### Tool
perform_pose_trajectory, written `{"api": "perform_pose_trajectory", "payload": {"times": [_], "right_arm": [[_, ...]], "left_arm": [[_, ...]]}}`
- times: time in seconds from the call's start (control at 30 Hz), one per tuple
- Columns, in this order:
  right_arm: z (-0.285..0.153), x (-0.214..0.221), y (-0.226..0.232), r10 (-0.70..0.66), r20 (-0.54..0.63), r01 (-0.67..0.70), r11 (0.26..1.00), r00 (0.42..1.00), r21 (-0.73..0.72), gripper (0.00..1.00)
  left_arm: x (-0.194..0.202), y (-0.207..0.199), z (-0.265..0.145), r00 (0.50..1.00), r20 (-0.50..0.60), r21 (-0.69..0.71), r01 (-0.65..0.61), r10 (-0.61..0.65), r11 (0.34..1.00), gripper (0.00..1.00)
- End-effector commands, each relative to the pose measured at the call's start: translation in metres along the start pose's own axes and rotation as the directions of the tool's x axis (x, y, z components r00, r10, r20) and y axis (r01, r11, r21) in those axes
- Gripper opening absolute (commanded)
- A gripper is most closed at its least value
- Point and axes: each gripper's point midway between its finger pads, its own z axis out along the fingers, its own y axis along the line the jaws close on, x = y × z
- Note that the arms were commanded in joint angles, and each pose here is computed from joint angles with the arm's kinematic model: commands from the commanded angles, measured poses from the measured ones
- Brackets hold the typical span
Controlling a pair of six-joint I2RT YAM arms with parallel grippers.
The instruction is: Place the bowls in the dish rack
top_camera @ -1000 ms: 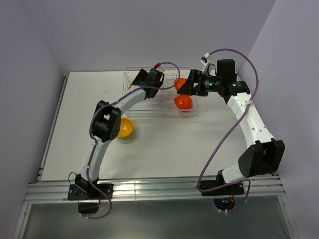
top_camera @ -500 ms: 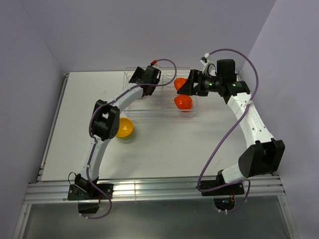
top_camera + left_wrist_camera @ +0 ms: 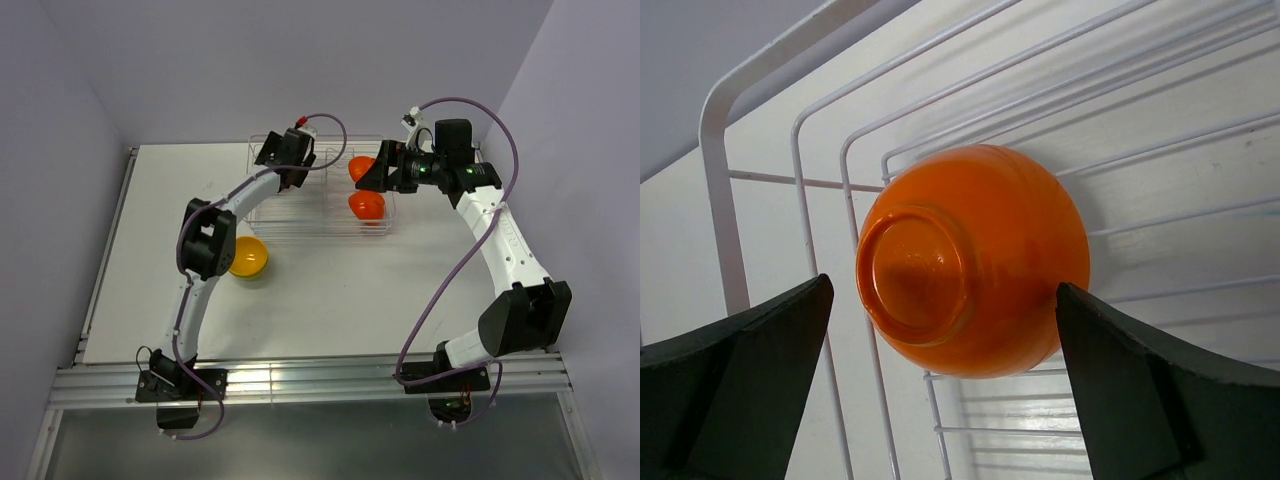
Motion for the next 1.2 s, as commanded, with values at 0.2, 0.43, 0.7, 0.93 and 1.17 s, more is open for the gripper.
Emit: {"api": "perform_pose_trajectory", "payload": {"times": [0.2,0.43,0.7,0.93,1.17], "right_arm": [[-0.024,-0.013,0.016,-0.143,0.056,0.142,0.99,0.988,0.01,0.93],[-0.028,0.015,0.03,-0.298,-0.017,0.299,0.954,0.954,0.006,0.75],[0.046,0.085,0.098,-0.55,-0.164,0.545,0.835,0.819,-0.083,0.6],[0.095,0.151,0.156,-0.721,-0.194,0.701,0.692,0.665,-0.169,0.59],[0.092,0.162,0.15,-0.719,-0.209,0.703,0.694,0.663,-0.156,0.6]], "left_arm": [[-0.156,0.07,-0.139,0.845,0.389,0.243,0.289,-0.366,0.926,0.99],[-0.14,0.12,-0.247,0.796,0.258,0.626,0.295,-0.548,0.722,0.99],[-0.024,0.208,-0.28,0.776,0.168,0.595,0.412,-0.608,0.69,1.0],[0.121,0.201,-0.264,0.844,-0.05,0.476,0.49,-0.534,0.73,0.91],[0.2,0.146,-0.248,0.9,-0.217,0.527,0.434,-0.378,0.731,0.76]]}}
